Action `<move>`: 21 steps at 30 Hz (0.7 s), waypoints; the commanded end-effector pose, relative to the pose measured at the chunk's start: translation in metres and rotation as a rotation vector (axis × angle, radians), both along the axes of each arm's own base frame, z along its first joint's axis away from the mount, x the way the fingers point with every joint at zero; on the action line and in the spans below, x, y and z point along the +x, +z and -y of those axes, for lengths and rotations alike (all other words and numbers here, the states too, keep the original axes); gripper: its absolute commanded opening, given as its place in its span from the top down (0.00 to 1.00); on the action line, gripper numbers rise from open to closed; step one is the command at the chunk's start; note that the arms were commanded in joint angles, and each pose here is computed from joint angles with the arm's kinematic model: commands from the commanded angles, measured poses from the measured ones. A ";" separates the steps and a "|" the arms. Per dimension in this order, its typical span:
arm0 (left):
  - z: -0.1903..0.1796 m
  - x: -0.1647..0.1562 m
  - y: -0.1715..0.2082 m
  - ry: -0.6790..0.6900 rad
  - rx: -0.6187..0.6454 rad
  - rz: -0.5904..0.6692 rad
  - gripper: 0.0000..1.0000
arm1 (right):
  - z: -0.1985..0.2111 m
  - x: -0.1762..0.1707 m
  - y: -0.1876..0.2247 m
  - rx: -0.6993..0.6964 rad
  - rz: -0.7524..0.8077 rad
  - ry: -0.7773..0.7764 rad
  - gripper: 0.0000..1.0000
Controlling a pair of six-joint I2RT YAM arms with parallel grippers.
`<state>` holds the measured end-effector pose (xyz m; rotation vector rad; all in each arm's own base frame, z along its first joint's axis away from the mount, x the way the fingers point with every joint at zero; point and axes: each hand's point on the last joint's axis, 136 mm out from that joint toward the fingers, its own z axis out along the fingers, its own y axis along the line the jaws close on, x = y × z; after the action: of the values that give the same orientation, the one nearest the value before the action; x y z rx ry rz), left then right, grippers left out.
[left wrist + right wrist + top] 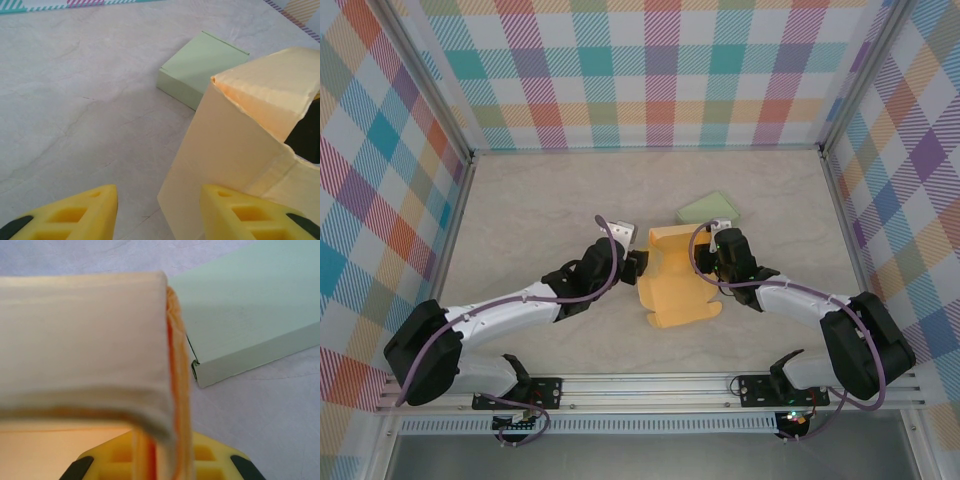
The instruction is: Fold the paper box
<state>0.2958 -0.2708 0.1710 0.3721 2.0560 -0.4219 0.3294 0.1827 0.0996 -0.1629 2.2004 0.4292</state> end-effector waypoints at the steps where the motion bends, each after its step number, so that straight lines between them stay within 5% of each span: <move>1: 0.000 -0.002 -0.005 -0.021 0.060 0.011 0.53 | -0.006 -0.001 0.003 0.017 0.008 0.020 1.00; 21: 0.032 -0.002 -0.002 -0.156 0.092 0.044 0.44 | -0.006 -0.001 0.005 0.020 0.013 0.021 1.00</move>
<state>0.2945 -0.2867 0.1565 0.5560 2.0542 -0.3780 0.3295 0.1823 0.0995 -0.1620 2.2005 0.4270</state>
